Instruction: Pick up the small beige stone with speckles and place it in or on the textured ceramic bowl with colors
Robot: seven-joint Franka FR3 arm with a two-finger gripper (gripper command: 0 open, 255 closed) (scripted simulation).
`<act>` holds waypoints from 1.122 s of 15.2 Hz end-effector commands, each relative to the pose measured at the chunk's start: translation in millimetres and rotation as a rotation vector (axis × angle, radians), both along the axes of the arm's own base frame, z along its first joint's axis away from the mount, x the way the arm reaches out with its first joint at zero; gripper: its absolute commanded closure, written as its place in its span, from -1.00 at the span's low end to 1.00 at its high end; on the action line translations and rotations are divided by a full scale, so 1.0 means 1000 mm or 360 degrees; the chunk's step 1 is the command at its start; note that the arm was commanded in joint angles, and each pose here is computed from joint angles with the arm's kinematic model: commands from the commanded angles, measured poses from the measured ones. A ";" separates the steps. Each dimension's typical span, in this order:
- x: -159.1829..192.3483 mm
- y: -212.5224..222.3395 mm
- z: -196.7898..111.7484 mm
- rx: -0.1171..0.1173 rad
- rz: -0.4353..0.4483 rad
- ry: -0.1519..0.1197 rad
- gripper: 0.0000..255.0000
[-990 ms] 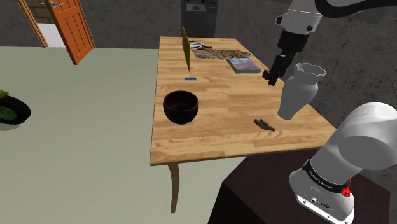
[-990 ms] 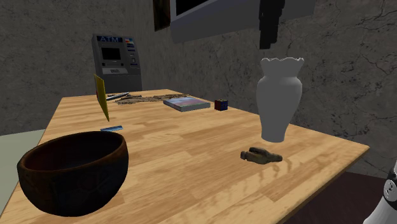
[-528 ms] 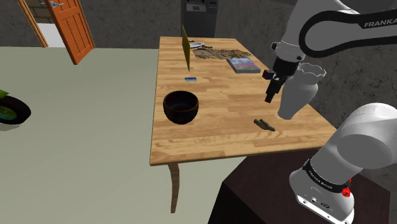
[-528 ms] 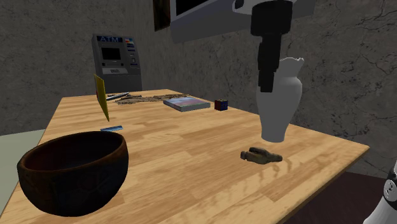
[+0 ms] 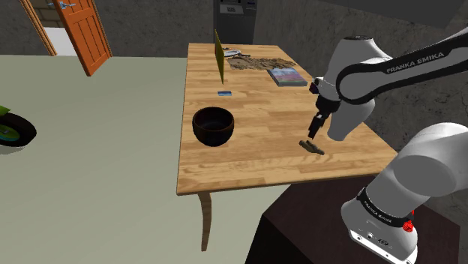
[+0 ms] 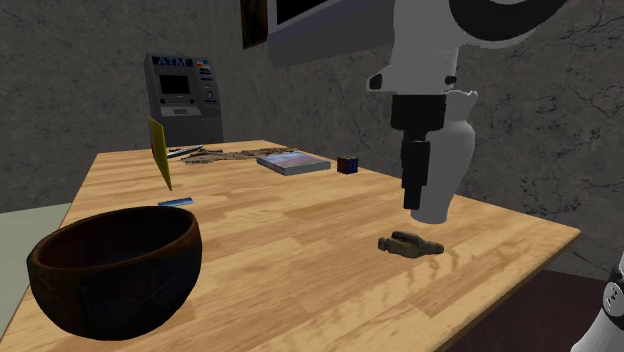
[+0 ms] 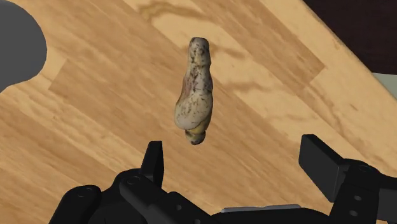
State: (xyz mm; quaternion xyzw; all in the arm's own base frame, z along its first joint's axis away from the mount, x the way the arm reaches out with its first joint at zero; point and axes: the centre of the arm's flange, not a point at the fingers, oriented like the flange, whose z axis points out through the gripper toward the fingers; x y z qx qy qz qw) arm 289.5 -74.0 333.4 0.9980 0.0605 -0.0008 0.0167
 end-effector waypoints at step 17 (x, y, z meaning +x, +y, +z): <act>0.001 -0.022 -0.094 -0.0027 0.0003 -0.0014 -1.00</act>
